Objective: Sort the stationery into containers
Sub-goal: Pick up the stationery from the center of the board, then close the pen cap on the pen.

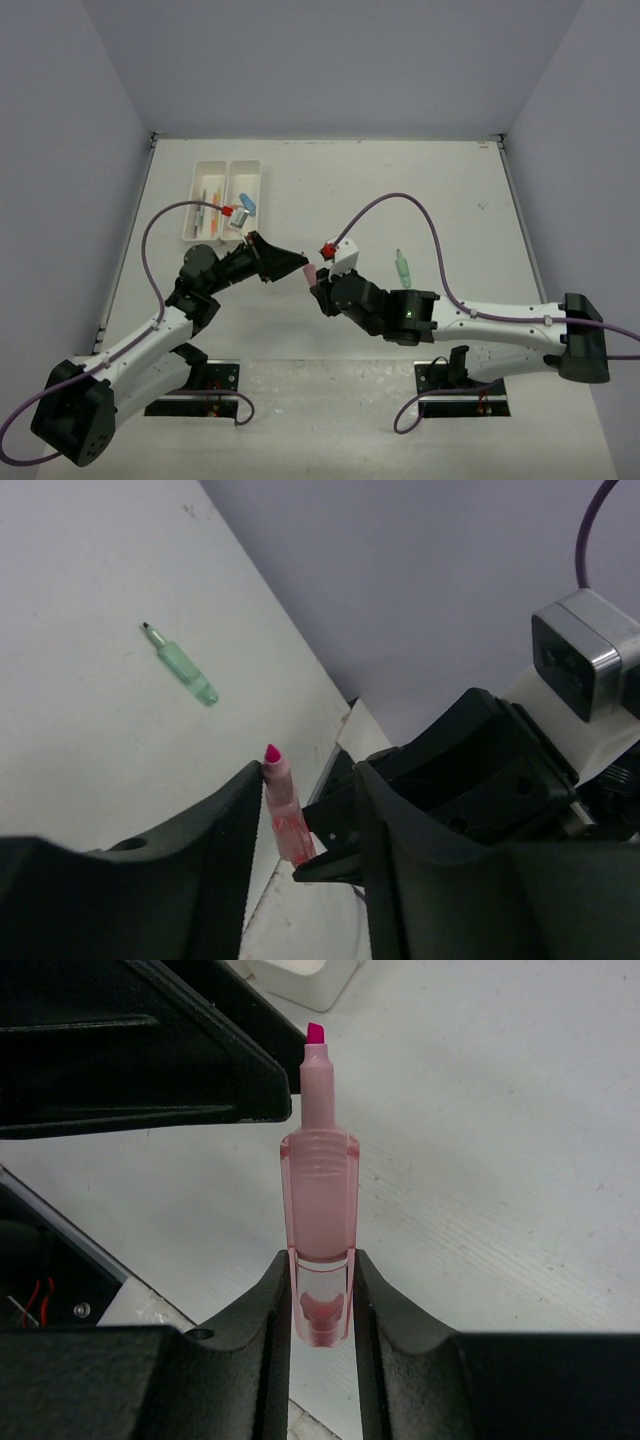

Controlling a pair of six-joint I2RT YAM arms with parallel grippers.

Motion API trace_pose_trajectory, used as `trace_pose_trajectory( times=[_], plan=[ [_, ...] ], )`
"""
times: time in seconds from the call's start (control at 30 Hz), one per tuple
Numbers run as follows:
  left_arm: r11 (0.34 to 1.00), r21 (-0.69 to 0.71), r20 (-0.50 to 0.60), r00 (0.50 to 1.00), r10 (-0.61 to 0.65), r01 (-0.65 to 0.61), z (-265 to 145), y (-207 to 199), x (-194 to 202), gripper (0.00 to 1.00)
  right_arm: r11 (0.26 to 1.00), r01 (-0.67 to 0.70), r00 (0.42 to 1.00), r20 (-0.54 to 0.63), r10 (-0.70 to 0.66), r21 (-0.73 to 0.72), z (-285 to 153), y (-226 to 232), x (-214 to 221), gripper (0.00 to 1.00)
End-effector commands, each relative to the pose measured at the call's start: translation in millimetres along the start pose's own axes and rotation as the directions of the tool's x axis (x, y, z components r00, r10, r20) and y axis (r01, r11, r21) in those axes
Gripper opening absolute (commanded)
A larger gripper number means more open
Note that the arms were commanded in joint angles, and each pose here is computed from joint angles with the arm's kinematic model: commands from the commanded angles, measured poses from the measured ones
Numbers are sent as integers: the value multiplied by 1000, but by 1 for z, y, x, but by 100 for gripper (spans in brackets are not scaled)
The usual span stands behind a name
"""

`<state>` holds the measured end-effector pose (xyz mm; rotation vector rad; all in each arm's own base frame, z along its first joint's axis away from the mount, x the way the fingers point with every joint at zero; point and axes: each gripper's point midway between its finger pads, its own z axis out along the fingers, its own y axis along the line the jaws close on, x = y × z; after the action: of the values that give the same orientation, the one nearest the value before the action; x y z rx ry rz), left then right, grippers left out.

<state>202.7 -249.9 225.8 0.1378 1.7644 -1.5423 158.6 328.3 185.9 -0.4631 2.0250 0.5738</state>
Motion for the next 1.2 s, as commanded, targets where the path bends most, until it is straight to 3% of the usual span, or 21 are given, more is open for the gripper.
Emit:
trace_pose_trajectory(
  times=[0.0, 0.07, 0.23, 0.37, 0.4, 0.47, 0.57, 0.73, 0.9, 0.97, 1.03, 1.1, 1.17],
  plan=[
    [992, 115, 37, 999, 39, -43, 4, -31, -15, 34, 999, -17, 997, 75, 14, 45, -7, -6, -20, 0],
    [994, 107, 29, 999, 34, -37, 5, -27, -13, 33, 999, -14, 997, 75, 10, 49, -7, -6, -21, 0],
    [996, 83, 2, 1000, 24, -25, 9, -16, -5, 48, 999, 6, 998, 69, -9, 40, -7, 2, -25, 0],
    [996, 78, 2, 999, 40, -40, 12, -15, -7, 48, 999, 11, 998, 68, -14, 36, -6, 5, -27, 0],
    [996, 72, -1, 999, 44, -43, 13, -13, -7, 44, 999, 11, 998, 69, -14, 34, -6, 6, -28, 0],
    [997, 67, -4, 999, 49, -48, 16, -13, -9, 24, 1000, 13, 998, 66, -15, 27, -7, 7, -27, 0],
    [995, 76, 4, 998, 62, -62, 17, -16, -12, 1, 1000, 23, 998, 54, -24, 16, -7, 9, -24, 0],
    [995, 47, 46, 996, 83, -85, 19, -22, -28, 0, 999, -4, 999, 43, 3, 34, -1, 1, -6, 0],
    [994, -11, 159, 981, 112, -112, 16, -39, -63, 0, 999, -44, 999, -14, 45, 29, 9, -9, 45, 0],
    [993, 3, 169, 979, 115, -117, 17, -47, -70, 0, 998, -57, 998, -23, 57, 10, 10, -7, 53, 12],
    [992, 35, 146, 983, 112, -119, 21, -53, -69, 0, 997, -77, 997, -20, 78, 8, 7, -7, 52, 62],
    [991, 60, 116, 987, 109, -117, 23, -54, -63, 0, 996, -84, 996, -15, 84, 2, 3, -8, 47, 68],
    [987, 100, 77, 990, 117, -125, 24, -54, -52, 0, 991, -118, 993, 1, 118, -65, -11, 0, 30, 66]
  ],
)
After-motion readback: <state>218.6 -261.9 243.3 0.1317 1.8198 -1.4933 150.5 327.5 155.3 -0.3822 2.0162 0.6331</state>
